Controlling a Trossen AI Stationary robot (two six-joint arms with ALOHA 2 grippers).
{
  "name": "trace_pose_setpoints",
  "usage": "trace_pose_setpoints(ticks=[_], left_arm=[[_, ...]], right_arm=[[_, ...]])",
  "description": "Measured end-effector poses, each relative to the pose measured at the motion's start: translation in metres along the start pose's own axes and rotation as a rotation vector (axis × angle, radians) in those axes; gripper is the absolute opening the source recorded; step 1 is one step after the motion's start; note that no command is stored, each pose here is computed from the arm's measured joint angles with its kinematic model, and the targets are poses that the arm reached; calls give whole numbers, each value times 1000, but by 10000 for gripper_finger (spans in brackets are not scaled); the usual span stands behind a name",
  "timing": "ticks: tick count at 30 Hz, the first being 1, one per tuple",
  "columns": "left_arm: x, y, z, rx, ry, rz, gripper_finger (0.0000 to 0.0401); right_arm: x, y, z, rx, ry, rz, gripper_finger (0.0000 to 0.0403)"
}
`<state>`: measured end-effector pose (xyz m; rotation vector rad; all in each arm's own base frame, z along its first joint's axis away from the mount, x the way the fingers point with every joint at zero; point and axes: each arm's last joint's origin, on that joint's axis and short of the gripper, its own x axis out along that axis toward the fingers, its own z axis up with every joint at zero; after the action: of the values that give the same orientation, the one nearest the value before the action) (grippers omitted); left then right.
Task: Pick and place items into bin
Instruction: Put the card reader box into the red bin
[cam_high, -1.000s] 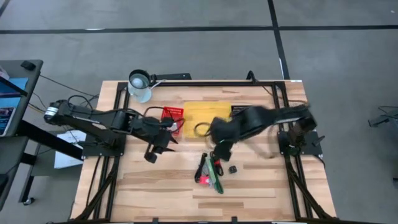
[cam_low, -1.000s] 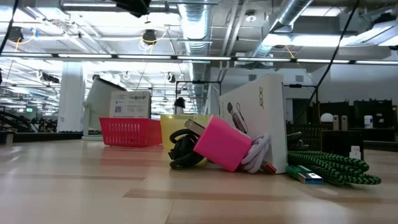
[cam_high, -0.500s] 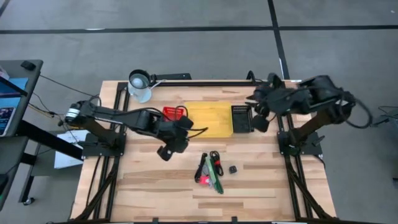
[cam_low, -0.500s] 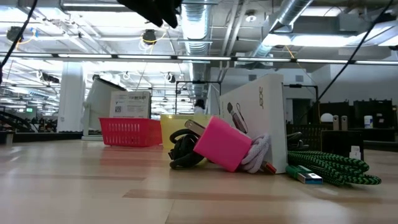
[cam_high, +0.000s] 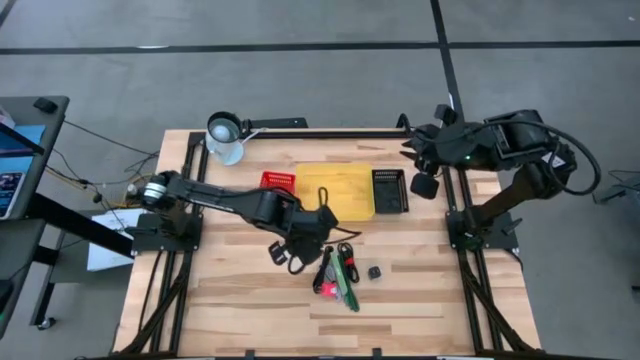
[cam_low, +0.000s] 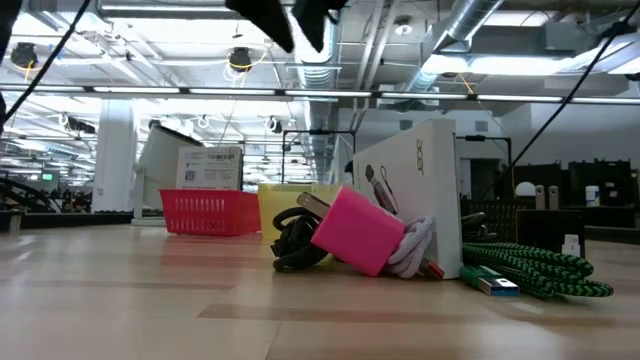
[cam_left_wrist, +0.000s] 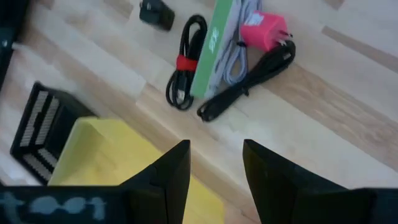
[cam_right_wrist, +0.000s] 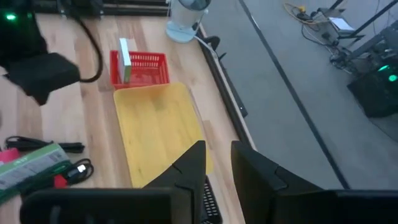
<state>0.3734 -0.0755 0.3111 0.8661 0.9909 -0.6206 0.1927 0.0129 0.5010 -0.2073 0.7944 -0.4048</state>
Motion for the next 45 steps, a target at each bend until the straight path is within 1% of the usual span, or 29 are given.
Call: trace_pose_setpoints(ticks=[3, 7, 13, 17, 24, 28, 35, 39, 41, 43, 45], left_arm=[[7, 5, 10, 28, -12, -31, 139], [14, 10, 20, 78, -25, -45, 139], [29, 17, 27, 115, -17, -52, 139], [40, 23, 29, 110, -8, -56, 139], [59, 35, 24, 107, -12, -37, 139], [69, 36, 22, 88, 5, -46, 139], [70, 34, 25, 86, 5, -48, 140], [71, 28, 30, 93, 6, -62, 140], [78, 25, 34, 102, 10, -65, 140], [81, 20, 34, 107, 44, -78, 140], [83, 19, 37, 108, 41, -74, 140]], right_arm=[[1, -2, 0, -22, 5, -7, 71], [2, -6, 0, -26, 8, -18, 71], [-1, -10, -3, -38, 3, -21, 71], [-2, -10, -3, -48, 2, -21, 71], [-2, -10, -3, -61, 2, -20, 71], [-2, -10, -3, -56, 2, -10, 71], [-2, -10, -3, -54, 3, -9, 71], [-1, -10, -3, -54, 3, -9, 71], [-1, -10, -3, -54, 3, -9, 71], [-1, -10, -3, -54, 3, -9, 71], [-1, -10, -3, -54, 3, -9, 71]])
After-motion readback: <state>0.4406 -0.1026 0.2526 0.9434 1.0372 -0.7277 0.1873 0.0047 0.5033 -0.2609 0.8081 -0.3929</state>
